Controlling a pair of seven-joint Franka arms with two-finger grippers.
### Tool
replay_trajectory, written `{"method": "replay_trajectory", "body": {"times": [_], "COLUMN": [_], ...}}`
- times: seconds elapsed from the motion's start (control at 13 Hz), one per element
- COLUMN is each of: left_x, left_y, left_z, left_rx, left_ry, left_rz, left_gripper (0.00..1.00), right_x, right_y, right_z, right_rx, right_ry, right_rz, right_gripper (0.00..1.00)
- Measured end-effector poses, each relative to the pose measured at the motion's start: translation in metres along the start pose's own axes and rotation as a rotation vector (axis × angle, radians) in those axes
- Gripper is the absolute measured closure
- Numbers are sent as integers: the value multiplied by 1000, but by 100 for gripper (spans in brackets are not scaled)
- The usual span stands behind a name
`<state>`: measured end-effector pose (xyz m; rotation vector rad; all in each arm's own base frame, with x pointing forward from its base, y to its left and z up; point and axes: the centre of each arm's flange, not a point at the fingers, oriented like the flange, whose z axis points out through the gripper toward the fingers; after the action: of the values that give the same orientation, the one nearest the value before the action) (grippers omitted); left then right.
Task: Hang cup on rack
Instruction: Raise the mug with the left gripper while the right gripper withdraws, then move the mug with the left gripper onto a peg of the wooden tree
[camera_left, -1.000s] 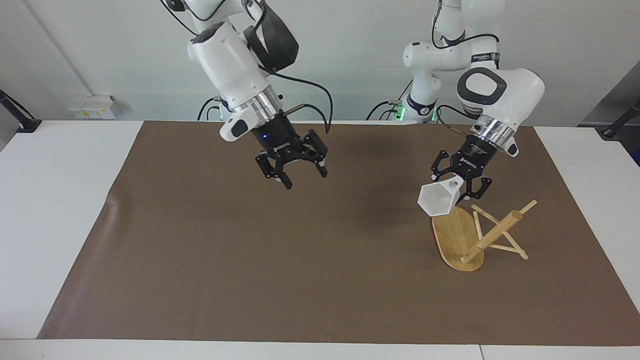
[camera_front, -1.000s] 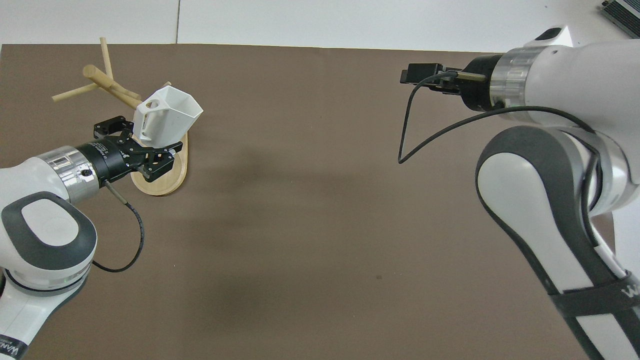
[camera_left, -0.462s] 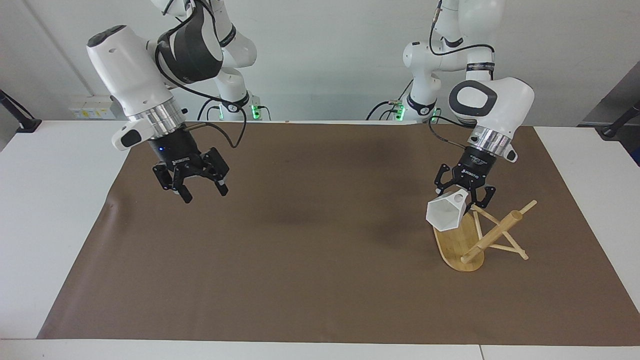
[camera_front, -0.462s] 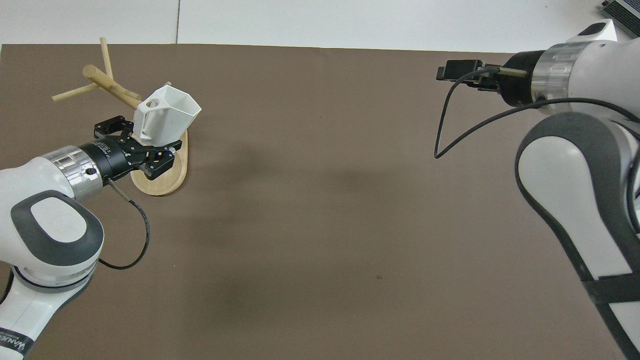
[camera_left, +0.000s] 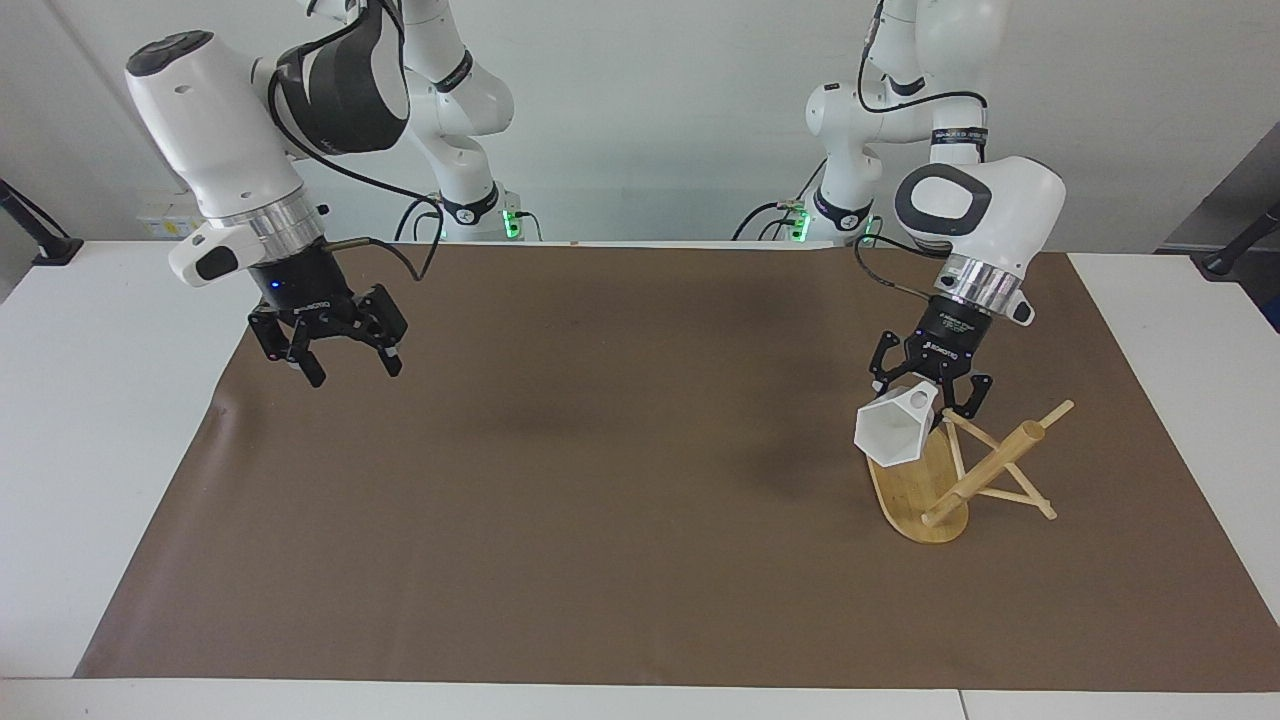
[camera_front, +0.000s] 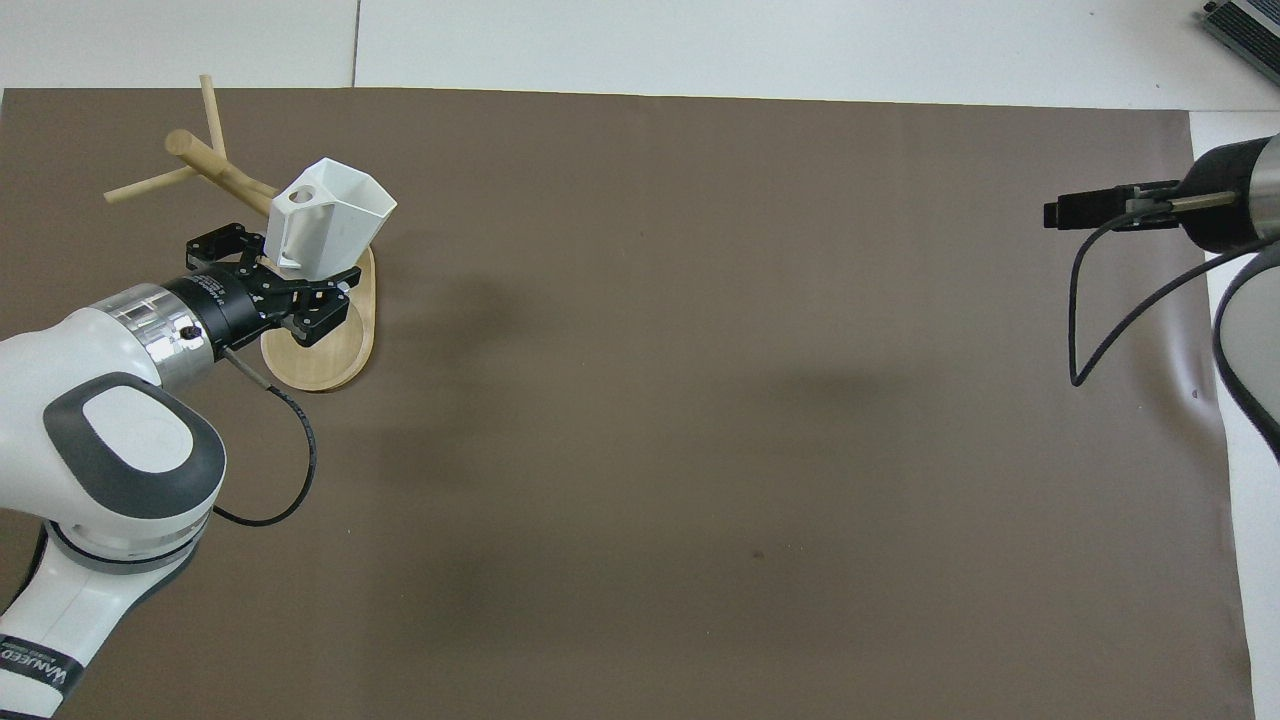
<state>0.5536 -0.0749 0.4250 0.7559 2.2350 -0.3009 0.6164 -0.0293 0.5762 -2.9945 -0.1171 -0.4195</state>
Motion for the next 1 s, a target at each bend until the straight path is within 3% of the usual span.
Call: {"method": "replay_trajectory", "body": {"times": [0.31, 0.54, 1.0], "left_x": [0, 1, 4], "left_y": [4, 6, 12], "left_z": [2, 2, 1], "left_rx": [-17, -24, -39], "left_ry": [-1, -1, 0], "left_rz": [-12, -27, -73], "left_gripper": [26, 26, 26], "right_x": [-9, -16, -36], "right_y": [12, 16, 13], "right_z": [-10, -9, -21], "right_rx": [-57, -103, -95], "right_ry": [-40, -104, -211], "right_rz": [-19, -38, -36], "right_gripper": [0, 0, 0]}}
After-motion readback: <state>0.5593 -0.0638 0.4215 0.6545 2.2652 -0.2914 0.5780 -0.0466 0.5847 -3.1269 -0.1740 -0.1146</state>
